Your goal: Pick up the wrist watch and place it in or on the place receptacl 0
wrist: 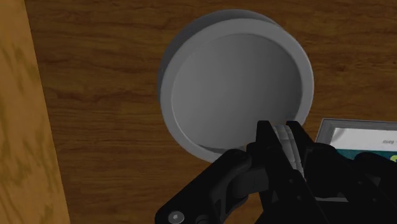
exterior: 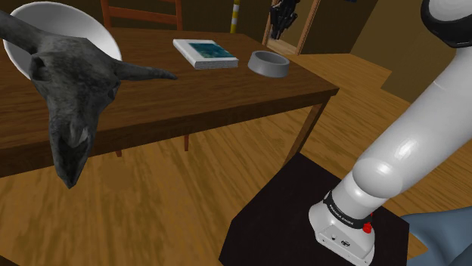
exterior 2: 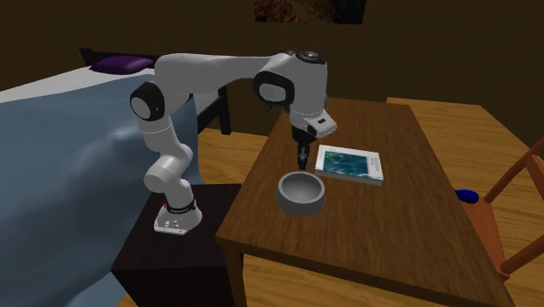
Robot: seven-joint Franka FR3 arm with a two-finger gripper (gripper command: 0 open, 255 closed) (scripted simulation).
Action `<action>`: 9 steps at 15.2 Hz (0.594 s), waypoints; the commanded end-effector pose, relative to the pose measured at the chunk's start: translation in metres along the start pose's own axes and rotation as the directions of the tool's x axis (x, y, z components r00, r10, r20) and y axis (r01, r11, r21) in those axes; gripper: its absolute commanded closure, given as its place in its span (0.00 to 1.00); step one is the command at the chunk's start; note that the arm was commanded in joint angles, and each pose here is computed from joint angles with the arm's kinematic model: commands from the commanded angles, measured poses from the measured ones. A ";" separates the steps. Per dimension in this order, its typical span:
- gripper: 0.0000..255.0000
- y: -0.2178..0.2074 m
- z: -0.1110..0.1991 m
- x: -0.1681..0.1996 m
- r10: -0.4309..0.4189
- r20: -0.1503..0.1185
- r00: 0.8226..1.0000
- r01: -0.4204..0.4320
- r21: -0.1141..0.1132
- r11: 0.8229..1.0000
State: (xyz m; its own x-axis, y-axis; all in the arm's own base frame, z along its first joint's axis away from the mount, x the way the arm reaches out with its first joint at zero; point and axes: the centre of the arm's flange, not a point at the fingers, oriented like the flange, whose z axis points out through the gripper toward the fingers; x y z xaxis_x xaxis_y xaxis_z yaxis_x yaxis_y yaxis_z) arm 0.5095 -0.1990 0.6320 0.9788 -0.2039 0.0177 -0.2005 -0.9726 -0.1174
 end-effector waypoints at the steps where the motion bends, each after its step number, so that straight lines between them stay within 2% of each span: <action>1: 1.00 0.013 0.003 0.003 -0.001 0.000 1.000 0.001 0.000 1.000; 9: 1.00 0.018 0.045 0.002 -0.001 0.000 1.000 0.001 0.000 1.000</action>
State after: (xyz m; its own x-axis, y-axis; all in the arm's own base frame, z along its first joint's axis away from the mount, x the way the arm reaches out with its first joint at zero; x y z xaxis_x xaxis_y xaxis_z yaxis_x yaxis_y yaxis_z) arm 0.5094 -0.2120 0.5906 0.9791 -0.2026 0.0174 -0.1992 -0.9729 -0.1171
